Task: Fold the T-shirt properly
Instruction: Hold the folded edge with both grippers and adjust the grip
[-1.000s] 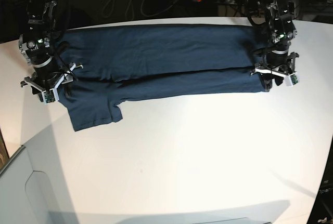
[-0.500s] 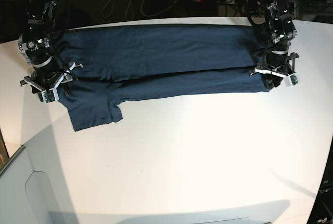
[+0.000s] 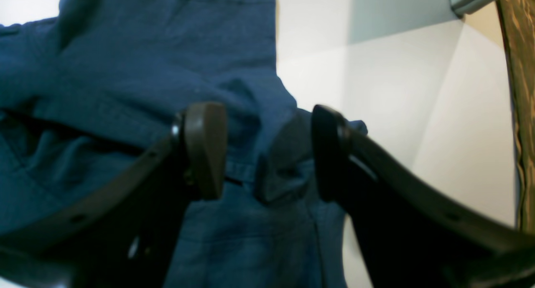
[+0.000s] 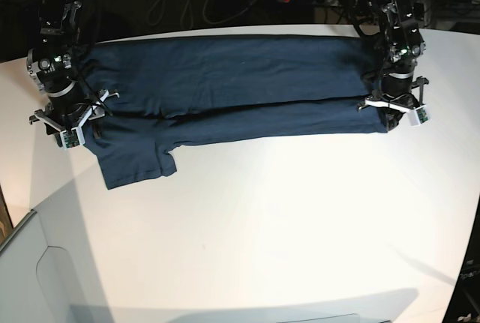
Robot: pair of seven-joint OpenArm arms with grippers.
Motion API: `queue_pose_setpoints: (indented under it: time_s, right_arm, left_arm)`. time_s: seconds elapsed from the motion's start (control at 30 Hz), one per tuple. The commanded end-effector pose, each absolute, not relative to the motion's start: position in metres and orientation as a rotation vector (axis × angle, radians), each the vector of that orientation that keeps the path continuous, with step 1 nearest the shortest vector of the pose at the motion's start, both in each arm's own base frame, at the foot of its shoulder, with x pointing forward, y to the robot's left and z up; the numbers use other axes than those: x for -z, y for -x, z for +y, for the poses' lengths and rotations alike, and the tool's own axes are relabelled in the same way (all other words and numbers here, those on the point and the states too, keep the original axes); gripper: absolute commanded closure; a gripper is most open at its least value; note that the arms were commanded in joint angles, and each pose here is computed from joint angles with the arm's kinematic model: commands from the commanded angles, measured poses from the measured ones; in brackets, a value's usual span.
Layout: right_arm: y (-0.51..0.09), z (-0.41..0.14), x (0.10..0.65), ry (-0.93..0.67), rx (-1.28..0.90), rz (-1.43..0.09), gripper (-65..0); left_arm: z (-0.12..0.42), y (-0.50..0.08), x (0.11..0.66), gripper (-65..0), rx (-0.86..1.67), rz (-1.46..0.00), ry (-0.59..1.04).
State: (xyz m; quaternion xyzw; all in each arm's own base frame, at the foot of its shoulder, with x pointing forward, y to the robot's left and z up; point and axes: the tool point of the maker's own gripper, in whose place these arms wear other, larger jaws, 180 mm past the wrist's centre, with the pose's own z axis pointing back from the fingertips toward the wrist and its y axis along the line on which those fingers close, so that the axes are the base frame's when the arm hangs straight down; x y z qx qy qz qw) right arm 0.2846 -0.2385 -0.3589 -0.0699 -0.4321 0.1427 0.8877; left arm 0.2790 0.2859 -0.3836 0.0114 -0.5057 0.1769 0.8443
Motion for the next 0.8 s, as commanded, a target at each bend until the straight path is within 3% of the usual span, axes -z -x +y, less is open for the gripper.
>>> queue_pose_setpoints:
  time_s: [0.0, 0.57, 0.77]
  right_arm:
    - [-0.290, -0.240, 0.348, 0.152, -0.310, -0.936, -30.6]
    - [-0.310, -0.232, 0.303, 0.185, -0.341, -1.061, -31.2]
    - [-0.334, -0.245, 0.302, 0.206, -0.298, -1.009, -40.8]
  left_arm:
    - [0.289, -0.286, 0.369, 0.0, -0.360, -1.119, -0.028]
    - [0.280, -0.275, 0.341, 0.0, -0.311, -1.175, -0.036]
    - [0.281, -0.273, 0.341, 0.0, -0.312, -1.173, -0.040]
